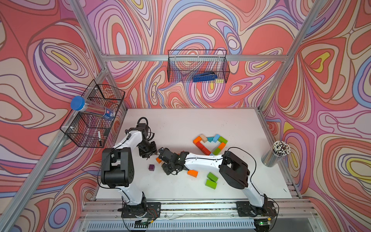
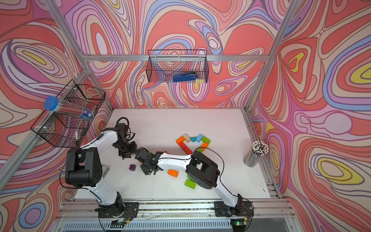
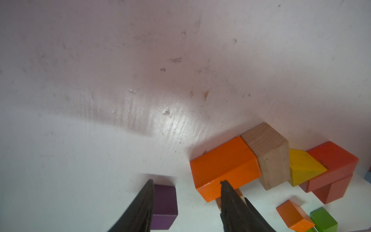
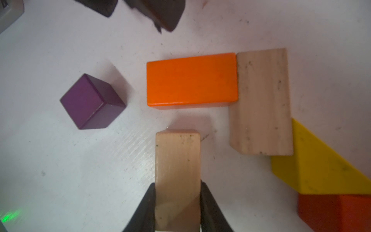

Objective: Assemble a heart with building blocks
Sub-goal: Assemble the building block at the center of the board.

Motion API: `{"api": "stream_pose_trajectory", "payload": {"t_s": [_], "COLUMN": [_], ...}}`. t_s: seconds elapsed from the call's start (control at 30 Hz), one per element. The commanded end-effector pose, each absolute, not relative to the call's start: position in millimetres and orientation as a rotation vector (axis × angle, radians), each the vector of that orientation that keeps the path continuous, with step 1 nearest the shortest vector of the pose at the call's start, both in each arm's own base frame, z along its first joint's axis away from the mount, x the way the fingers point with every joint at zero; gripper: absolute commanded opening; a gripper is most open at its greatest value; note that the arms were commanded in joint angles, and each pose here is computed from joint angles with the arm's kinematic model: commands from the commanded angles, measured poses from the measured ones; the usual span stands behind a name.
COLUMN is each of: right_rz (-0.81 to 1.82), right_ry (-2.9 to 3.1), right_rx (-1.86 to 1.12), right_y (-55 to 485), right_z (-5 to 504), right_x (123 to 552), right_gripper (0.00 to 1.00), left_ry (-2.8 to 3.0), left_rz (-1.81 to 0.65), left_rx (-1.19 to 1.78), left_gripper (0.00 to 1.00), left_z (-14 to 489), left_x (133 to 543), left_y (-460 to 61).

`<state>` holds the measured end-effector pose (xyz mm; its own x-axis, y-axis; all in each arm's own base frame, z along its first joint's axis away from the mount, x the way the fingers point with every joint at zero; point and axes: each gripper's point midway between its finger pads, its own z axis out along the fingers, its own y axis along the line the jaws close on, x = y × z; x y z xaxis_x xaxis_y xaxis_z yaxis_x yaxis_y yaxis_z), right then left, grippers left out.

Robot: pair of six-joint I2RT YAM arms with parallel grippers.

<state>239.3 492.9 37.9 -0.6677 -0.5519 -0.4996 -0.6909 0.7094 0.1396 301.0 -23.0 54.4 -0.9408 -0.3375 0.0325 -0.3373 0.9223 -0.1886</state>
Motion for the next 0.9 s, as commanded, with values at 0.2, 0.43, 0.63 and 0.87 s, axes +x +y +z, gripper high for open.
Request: {"api": "stream_pose_trajectory", "payload": {"t_s": [0.2, 0.43, 0.63, 0.87], "right_rz": [0.404, 0.405, 0.409, 0.409], "right_ry": [2.516, 2.516, 2.514, 2.512], "right_rx": [-0.954, -0.951, -0.951, -0.960], "right_y": [496.0, 498.8, 501.2, 503.6], "right_z": [23.0, 21.0, 20.9, 20.0], "right_x": [240.0, 242.2, 242.8, 243.4], "right_gripper": [0.32, 0.32, 0.32, 0.32], "left_ry": [3.131, 3.134, 3.135, 3.135], "left_rz": [-0.283, -0.286, -0.290, -0.288], "left_rx": [-0.562, -0.565, -0.566, -0.566], "left_gripper": [0.54, 0.54, 0.54, 0.54], "left_z": [48.7, 48.4, 48.0, 48.1], "left_x": [288.1, 287.6, 287.6, 287.6], "left_y": [-22.9, -23.1, -23.8, -23.5]}}
